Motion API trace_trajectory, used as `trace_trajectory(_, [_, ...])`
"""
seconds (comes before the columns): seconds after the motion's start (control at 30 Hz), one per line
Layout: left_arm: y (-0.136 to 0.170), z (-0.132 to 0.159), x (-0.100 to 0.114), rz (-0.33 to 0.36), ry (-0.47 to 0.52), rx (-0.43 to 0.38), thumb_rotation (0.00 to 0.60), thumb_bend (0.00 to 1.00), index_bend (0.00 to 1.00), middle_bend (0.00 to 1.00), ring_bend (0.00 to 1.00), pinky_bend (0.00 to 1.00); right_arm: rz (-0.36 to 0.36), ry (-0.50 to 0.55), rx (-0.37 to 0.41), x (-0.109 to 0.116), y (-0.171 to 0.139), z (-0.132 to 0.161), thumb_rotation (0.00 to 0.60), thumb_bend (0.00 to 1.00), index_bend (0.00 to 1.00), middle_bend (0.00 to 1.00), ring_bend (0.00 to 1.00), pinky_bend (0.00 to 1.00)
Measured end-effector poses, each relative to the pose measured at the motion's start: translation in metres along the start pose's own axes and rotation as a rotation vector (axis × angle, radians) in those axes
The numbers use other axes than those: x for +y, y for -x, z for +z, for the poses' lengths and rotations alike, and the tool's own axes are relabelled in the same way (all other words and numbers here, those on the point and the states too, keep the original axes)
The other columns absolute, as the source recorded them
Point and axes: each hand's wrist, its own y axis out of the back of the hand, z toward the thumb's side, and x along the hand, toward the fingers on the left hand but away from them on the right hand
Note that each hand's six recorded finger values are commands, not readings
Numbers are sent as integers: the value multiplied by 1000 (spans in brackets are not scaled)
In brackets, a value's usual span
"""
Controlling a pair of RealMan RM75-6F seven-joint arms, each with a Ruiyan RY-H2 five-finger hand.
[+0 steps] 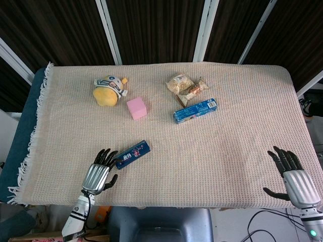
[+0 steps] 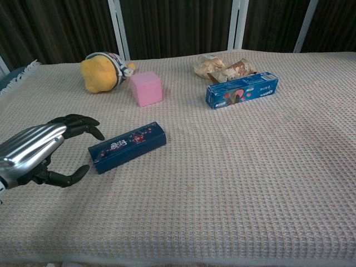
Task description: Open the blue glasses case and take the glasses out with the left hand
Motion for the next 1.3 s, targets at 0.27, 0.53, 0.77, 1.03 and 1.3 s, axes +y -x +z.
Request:
trace_trajectory(0.27, [-15, 5, -12, -3, -7, 5, 600, 368, 287, 119, 32, 44, -3, 3, -3, 1, 0, -1, 600, 203, 0, 0, 0, 0])
trace_trajectory(0.53, [-23, 6, -17, -10, -9, 16, 600, 370, 302, 123, 37, 46, -8, 9, -3, 3, 0, -2, 600, 203, 0, 0, 0, 0])
trace_trajectory(0.77, [-28, 5, -15, 0, -14, 24, 600, 375, 319, 123, 37, 47, -12, 11, -5, 4, -1, -3, 600, 203, 0, 0, 0, 0])
trace_trajectory(1.03, [-32, 4, -15, -9, -21, 31, 600, 383, 334, 123, 38, 47, -20, 15, -13, 5, 0, -5, 600, 203, 0, 0, 0, 0])
trace_trajectory(1.3, [-34, 1, -17, -19, -29, 42, 600, 383, 341, 123, 38, 47, -20, 17, -14, 5, 0, -5, 600, 203, 0, 0, 0, 0])
